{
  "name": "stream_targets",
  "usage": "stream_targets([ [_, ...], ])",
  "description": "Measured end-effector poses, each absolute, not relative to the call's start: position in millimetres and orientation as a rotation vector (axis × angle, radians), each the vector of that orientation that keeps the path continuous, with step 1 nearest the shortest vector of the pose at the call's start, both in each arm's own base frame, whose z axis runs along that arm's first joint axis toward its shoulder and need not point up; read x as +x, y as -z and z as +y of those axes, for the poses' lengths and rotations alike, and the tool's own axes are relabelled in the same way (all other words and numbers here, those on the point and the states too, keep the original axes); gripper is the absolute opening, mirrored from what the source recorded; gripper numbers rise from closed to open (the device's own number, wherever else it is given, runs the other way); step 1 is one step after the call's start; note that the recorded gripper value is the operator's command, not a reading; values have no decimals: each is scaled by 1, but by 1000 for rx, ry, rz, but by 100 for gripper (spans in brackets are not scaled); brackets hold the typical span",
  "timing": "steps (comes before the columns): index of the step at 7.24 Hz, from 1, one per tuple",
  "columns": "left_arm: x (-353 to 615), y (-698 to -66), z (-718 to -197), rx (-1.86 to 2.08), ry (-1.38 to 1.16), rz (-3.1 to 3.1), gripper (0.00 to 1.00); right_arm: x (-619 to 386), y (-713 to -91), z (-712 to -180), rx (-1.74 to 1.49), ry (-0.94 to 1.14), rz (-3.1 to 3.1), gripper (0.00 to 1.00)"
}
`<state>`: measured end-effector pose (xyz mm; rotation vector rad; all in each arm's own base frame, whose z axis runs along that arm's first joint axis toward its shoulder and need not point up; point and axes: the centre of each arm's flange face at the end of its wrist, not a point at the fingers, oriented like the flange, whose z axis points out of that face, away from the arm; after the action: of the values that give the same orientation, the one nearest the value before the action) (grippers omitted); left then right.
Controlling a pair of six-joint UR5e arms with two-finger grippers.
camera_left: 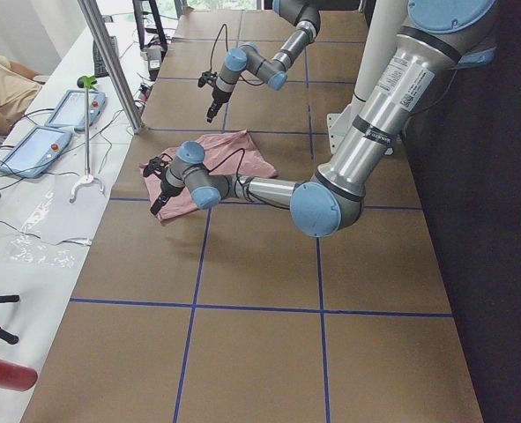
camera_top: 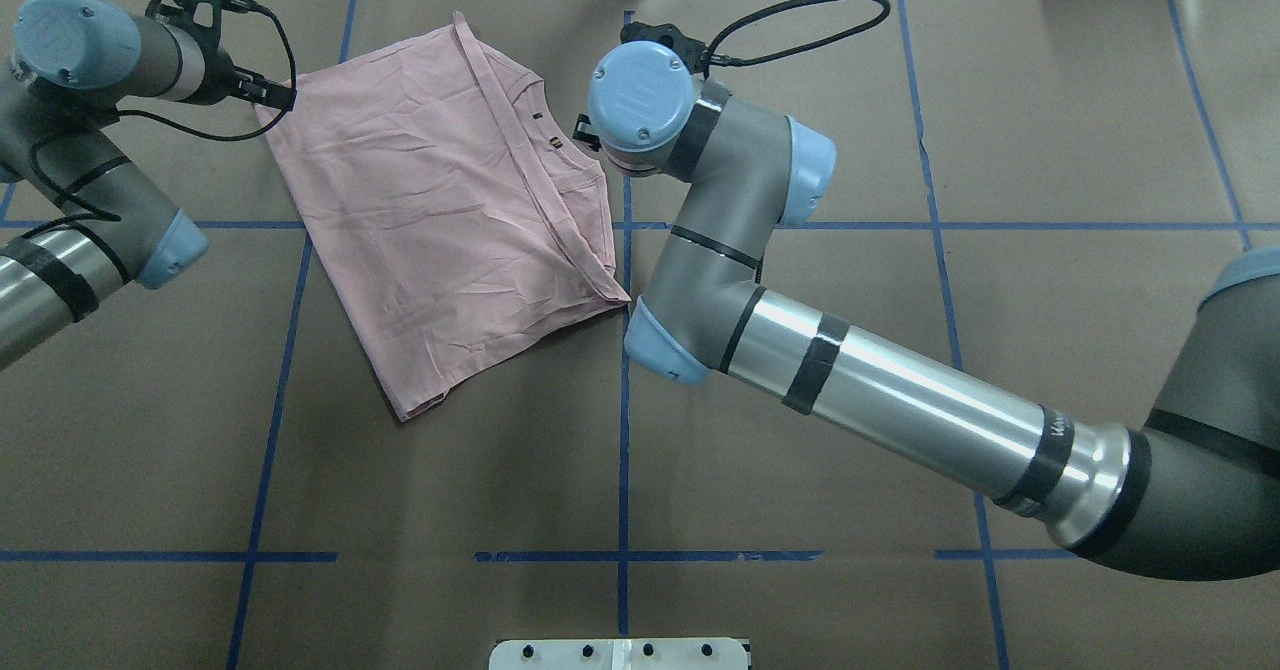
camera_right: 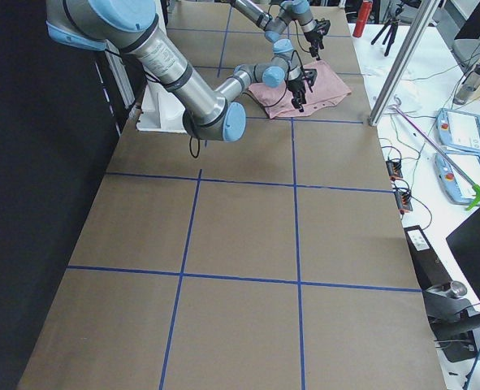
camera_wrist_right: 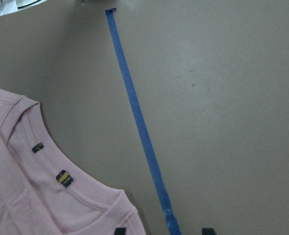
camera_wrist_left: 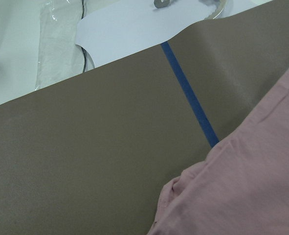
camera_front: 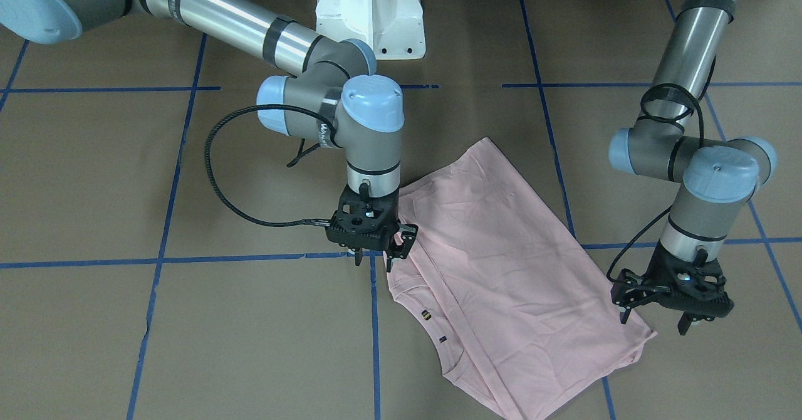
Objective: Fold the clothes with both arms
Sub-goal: 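Reach the right gripper to the collar corner of the folded shirt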
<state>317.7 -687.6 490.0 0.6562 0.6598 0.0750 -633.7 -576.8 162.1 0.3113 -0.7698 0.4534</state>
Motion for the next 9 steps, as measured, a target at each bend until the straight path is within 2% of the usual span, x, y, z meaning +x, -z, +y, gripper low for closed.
stream_targets([
  [2,319,-485,-687,658,-60,672,100,-658,-161,-568,319,-439,-750,59],
  [4,319,-484,-686,658,-58,674,100,-674,-167,-562,322,-413,-725,47],
  [5,319,-484,-686,657,-58,674,100,-679,-171,-559,330,-384,-710,44],
  [9,318,-486,-686,657,-57,673,100,-688,-180,-553,334,-346,-688,42],
])
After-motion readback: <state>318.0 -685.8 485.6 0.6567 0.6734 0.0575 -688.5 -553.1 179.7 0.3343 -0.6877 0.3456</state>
